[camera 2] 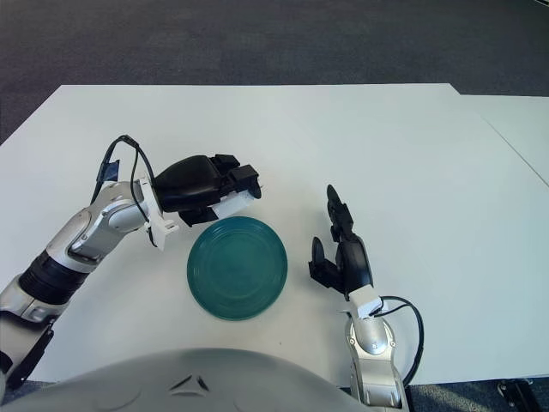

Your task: Put the charger into the plate.

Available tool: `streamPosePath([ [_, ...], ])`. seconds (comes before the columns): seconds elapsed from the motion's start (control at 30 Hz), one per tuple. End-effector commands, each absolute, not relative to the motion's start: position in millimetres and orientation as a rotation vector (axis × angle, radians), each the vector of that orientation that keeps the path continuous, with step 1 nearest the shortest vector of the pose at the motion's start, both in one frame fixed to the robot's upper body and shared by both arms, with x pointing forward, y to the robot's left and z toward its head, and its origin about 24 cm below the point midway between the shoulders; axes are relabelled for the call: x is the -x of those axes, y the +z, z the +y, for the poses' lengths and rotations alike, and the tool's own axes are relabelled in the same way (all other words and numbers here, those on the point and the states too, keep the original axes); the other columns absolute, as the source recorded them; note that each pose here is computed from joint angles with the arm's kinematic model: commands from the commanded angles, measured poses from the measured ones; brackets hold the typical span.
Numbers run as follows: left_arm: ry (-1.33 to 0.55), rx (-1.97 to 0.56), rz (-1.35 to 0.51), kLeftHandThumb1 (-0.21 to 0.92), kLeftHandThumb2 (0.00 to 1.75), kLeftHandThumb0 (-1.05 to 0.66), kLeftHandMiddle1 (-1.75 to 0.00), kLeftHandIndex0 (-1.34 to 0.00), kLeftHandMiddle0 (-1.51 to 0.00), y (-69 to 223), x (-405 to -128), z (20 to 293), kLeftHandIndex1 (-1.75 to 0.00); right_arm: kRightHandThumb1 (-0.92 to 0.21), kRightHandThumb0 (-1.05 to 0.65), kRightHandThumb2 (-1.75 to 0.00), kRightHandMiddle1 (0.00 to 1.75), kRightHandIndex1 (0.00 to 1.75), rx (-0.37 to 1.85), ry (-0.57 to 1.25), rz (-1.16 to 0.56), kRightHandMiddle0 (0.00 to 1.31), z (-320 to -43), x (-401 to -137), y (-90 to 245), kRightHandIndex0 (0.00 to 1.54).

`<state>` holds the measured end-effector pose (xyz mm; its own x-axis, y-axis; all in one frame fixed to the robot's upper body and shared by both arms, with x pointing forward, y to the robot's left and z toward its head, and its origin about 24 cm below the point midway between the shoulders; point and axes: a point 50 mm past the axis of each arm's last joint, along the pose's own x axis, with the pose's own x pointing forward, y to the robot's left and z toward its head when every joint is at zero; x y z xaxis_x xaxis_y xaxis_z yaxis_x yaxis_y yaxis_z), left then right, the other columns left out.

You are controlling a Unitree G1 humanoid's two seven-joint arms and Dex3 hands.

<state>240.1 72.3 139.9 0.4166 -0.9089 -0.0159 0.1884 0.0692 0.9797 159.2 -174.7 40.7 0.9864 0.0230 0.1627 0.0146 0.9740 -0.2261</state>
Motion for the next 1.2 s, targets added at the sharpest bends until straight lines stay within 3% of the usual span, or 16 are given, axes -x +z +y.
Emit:
streamPosePath([
  [0.0, -1.002, -1.221, -0.747, 0.42, 1.2, -0.01, -1.74, -0.43, -0.43, 138, -236, 72, -1.73, -0.92, -0.99, -1.0, 0.05, 0.0, 0.241, 0.005, -0.194, 0.05, -173, -161, 45, 0.01],
  [0.5, -1.241, -1.163, -0.56, 0.44, 1.17, -0.01, -1.75, -0.41, -0.42, 113, -225, 63, -1.73, -0.92, -0.99, -1.01, 0.06, 0.0, 0.241, 0.005, -0.195, 0.05, -169, -163, 46, 0.01],
  [1.17, -1.334, -1.149, -0.531, 0.41, 1.21, 0.0, -1.75, -0.43, -0.43, 100, -214, 68, -1.73, -0.92, -0.99, -1.01, 0.07, 0.0, 0.242, 0.005, -0.196, 0.04, -166, -164, 45, 0.01],
])
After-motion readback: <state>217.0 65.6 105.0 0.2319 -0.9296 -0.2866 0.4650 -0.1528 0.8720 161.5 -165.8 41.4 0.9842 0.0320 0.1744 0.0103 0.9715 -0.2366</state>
